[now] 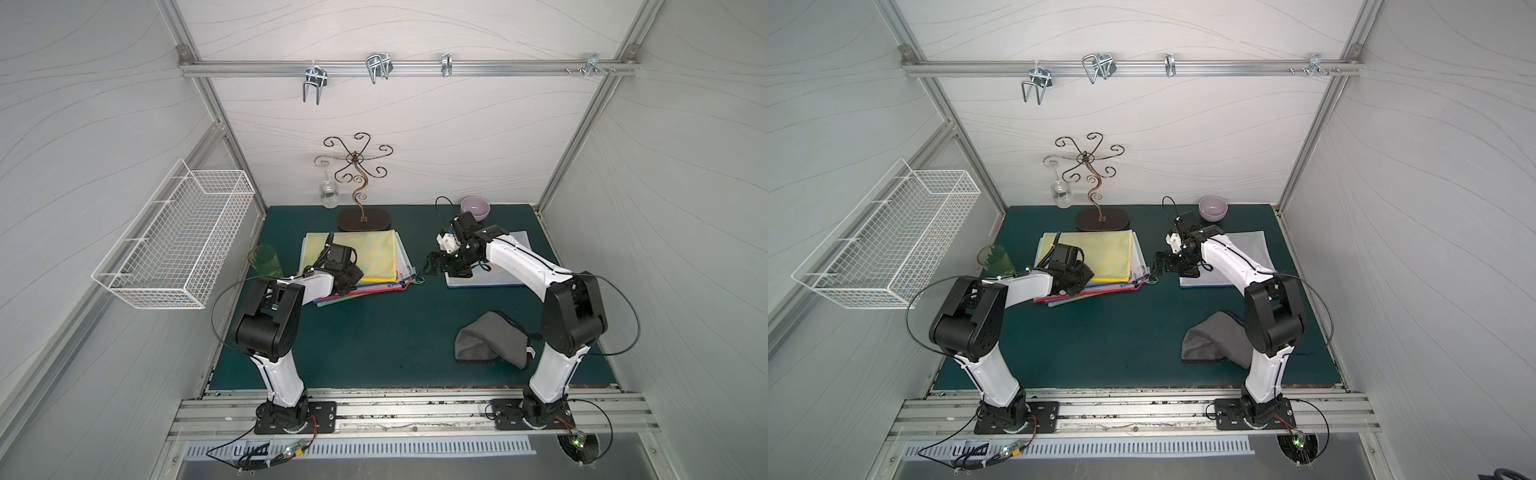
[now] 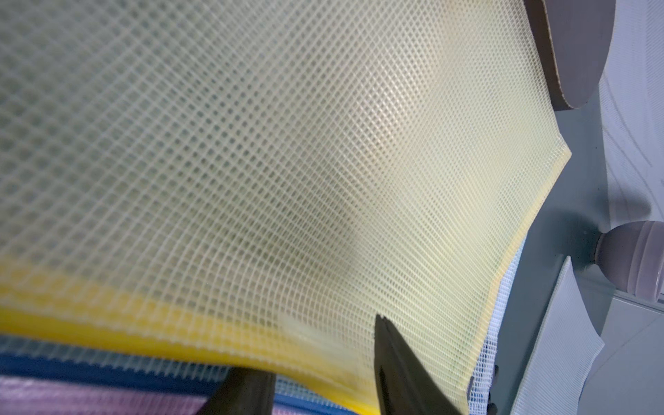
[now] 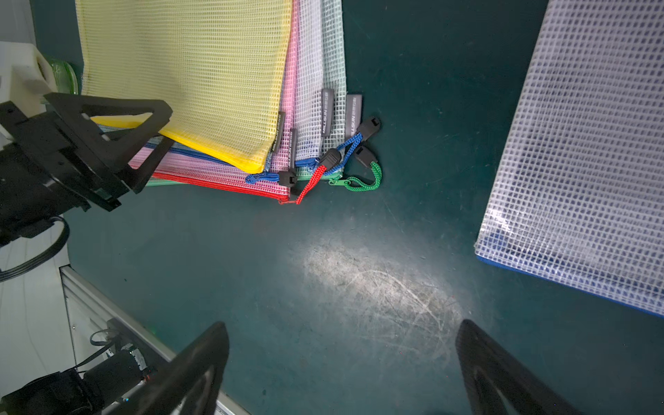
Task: Wipe the document bag
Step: Pick up the document bag.
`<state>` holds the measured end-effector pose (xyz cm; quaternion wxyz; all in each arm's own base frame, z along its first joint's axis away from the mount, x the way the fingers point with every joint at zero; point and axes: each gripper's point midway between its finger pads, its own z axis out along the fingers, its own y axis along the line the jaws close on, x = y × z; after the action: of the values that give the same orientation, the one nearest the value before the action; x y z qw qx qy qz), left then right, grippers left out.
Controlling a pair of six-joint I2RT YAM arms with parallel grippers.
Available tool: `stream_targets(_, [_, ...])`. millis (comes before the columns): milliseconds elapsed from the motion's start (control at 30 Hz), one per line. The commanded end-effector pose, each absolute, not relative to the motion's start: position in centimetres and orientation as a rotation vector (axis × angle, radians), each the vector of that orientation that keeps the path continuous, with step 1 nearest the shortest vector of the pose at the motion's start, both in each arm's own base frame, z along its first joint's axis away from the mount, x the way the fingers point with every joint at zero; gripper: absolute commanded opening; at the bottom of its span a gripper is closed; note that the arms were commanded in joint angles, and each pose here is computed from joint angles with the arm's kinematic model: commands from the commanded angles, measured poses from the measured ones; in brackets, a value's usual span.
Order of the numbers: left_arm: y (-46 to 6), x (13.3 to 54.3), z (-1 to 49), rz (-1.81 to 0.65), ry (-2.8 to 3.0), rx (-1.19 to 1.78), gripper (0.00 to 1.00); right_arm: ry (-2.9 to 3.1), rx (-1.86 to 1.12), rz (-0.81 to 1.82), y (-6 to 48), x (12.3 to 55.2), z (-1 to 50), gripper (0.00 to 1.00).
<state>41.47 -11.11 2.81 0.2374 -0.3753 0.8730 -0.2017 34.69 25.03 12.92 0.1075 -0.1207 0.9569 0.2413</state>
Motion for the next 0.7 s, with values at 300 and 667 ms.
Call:
stream_targets(300, [-10.5,41.7,1.5,-0.497,2.394,-1.013,0.12,2.818,-0.375,0.742,26.0,33.8,13.0,0.99])
stream_targets(667, [-10.9,41.7,6.7,-0.574,2.339,-0.902,0.00,2.813,-0.400,0.717,26.2,32.9,13.7,0.99])
